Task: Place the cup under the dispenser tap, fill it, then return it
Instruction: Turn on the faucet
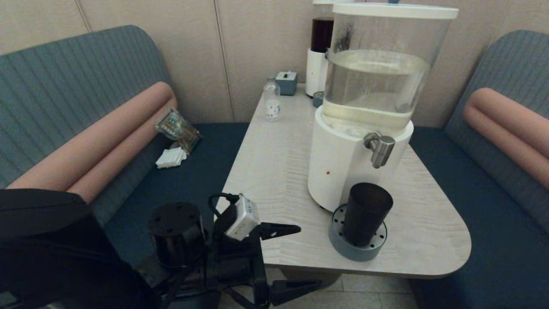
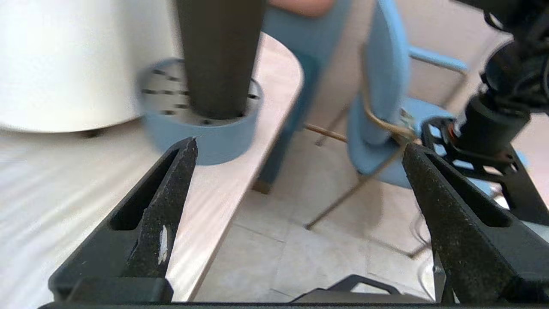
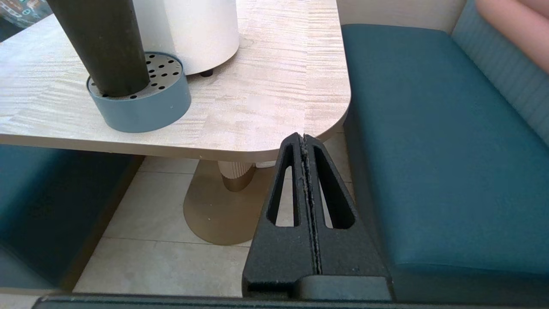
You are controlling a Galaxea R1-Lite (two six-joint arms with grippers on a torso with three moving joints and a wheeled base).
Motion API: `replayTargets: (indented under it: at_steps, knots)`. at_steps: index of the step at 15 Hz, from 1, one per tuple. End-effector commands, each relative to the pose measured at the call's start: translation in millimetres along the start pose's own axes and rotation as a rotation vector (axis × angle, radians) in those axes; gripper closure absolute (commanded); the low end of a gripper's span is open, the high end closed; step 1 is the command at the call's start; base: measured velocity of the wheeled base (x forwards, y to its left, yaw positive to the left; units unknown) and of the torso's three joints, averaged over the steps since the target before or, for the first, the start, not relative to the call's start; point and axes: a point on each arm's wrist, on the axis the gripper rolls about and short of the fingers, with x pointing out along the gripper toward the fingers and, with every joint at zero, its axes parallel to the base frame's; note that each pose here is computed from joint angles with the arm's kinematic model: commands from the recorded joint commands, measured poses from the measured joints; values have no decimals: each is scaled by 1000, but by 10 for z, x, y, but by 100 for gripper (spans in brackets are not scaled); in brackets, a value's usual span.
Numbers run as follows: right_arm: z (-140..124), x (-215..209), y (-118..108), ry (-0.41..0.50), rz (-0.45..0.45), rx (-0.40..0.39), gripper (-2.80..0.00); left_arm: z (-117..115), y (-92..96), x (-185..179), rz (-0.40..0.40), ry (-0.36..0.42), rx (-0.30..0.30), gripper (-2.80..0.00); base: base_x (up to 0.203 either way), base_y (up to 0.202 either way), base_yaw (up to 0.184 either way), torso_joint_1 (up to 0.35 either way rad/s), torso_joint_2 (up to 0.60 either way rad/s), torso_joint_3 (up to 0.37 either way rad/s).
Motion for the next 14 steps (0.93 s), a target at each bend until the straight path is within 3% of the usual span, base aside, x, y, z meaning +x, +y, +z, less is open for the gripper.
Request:
replayTargets:
  at_steps: [1, 4, 9, 11, 14]
  knots:
    - [-38, 8, -1, 11, 0, 0, 0, 268, -109, -303, 69, -64, 51, 0, 0, 0, 0, 0, 0, 0]
    - [-38, 6, -1, 10, 0, 0, 0, 619, -171, -566, 305, -192, 84, 0, 0, 0, 0, 0, 0, 0]
    - [-38, 8, -1, 11, 0, 0, 0, 1205, -555, -1292, 745, -543, 101, 0, 0, 0, 0, 0, 0, 0]
    - [-38, 6, -1, 10, 0, 0, 0, 1304, -754, -1718, 909, -646, 191, 0, 0, 0, 0, 0, 0, 0]
    - [-38, 8, -1, 11, 0, 0, 0, 1374, -1222, -2064, 1002, -739, 324, 0, 0, 0, 0, 0, 0, 0]
